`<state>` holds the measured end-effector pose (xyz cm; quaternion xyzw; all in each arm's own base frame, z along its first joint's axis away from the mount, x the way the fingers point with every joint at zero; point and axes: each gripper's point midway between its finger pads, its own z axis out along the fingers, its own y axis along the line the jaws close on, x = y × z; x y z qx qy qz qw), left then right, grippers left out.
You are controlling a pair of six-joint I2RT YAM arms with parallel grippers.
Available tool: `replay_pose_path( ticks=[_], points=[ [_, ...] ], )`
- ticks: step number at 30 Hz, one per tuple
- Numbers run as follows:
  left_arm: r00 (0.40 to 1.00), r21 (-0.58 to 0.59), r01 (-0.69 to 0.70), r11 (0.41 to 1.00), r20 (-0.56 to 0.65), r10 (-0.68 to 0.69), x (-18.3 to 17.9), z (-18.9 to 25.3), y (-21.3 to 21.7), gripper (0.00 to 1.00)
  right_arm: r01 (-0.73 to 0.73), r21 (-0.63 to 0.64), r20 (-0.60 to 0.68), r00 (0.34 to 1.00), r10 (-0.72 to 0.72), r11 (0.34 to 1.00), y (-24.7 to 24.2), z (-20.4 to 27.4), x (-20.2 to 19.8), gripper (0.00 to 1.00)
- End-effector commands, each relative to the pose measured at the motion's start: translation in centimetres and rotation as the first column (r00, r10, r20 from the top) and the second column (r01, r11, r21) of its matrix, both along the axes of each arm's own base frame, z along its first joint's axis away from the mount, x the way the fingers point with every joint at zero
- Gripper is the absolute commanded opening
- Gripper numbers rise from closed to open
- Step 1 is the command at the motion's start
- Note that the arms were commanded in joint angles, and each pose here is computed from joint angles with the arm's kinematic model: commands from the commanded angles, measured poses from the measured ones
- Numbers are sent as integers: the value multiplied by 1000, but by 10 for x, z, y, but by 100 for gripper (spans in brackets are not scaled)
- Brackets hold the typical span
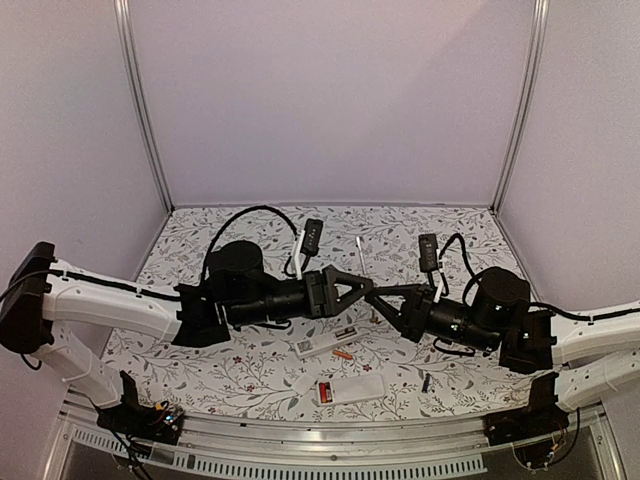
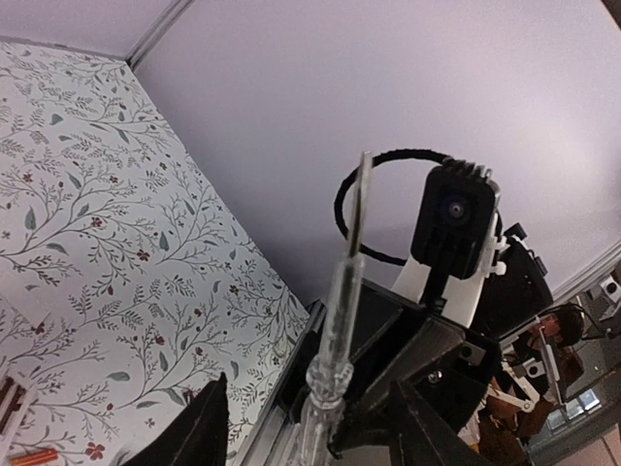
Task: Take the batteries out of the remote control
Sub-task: Pass from the right arm to the left
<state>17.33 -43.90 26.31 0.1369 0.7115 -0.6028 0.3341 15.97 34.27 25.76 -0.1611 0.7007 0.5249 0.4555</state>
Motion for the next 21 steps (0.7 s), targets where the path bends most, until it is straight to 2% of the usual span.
replay_pose_path(
  ticks=[1,13,21],
  points=[
    [999,-39,40,998,22,-39,-7,12,-11,51,-18,22,27,999,18,1000,2,6,-4,0],
    [999,-53,32,998,27,-31,-5,15,-12,28,-28,9,17,999,28,1000,5,-2,-5,0],
    [999,-60,38,997,26,-36,-5,15,-14,21,-34,-2,16,999,34,999,7,-5,-6,0]
  ],
)
